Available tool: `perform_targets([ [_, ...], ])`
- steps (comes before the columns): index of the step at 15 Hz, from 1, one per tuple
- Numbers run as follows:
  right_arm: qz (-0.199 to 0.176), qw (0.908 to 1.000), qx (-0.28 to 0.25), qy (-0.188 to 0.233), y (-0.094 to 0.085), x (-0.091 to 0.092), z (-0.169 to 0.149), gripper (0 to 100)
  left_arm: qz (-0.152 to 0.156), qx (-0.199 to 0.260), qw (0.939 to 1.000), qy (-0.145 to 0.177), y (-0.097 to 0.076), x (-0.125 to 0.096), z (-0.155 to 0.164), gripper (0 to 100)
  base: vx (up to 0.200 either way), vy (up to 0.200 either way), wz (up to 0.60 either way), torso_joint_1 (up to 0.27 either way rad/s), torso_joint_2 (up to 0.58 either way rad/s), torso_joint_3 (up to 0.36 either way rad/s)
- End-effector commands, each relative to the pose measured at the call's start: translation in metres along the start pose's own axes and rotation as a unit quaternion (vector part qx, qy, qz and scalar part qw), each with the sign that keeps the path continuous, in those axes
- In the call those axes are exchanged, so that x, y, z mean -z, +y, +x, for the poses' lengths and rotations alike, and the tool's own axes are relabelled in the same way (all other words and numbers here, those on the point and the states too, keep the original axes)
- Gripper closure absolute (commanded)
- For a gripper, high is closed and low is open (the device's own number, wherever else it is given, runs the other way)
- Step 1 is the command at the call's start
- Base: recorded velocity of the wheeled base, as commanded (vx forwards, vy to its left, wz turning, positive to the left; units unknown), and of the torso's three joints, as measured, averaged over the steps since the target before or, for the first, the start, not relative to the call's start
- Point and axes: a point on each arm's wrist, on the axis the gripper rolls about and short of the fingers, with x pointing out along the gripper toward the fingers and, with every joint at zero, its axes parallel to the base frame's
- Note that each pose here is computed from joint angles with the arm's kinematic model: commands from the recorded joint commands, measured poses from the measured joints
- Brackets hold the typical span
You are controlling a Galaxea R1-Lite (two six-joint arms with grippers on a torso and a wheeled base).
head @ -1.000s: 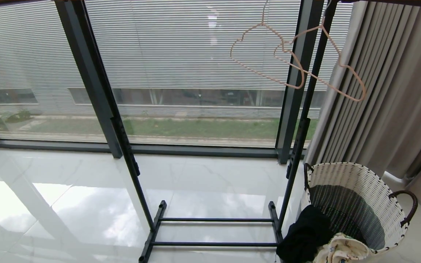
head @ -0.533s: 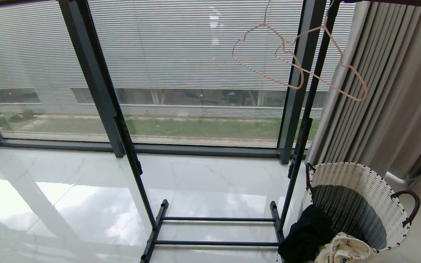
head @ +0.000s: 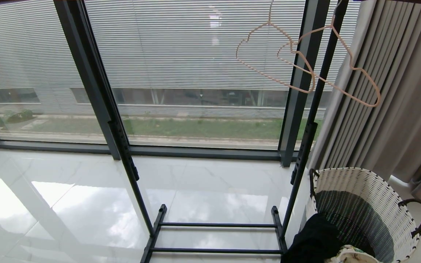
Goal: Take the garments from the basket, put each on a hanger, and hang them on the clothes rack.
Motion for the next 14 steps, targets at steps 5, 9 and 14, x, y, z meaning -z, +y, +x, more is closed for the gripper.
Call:
perform_targets([
  [5, -0.042, 0.9948, -0.088, 0.029, 0.0, -0.081, 0.02, 0, 0.0, -0.001, 1.0, 0.0, 0.0, 0.0, 0.0, 0, 0.0, 0.0, 0.0, 0.0, 0.0, 0.0],
  [9, -0.197, 0.9204, -0.141, 0.307, 0.002, -0.062, 0.115, 0, 0.0, -0.001, 1.0, 0.0, 0.0, 0.0, 0.0, 0, 0.0, 0.0, 0.0, 0.0, 0.0, 0.0],
  [14, -0.229, 0.8342, -0.203, 0.458, 0.005, -0.013, 0.183, 0, 0.001, -0.001, 1.0, 0.0, 0.0, 0.0, 0.0, 0, 0.0, 0.0, 0.0, 0.0, 0.0, 0.0],
])
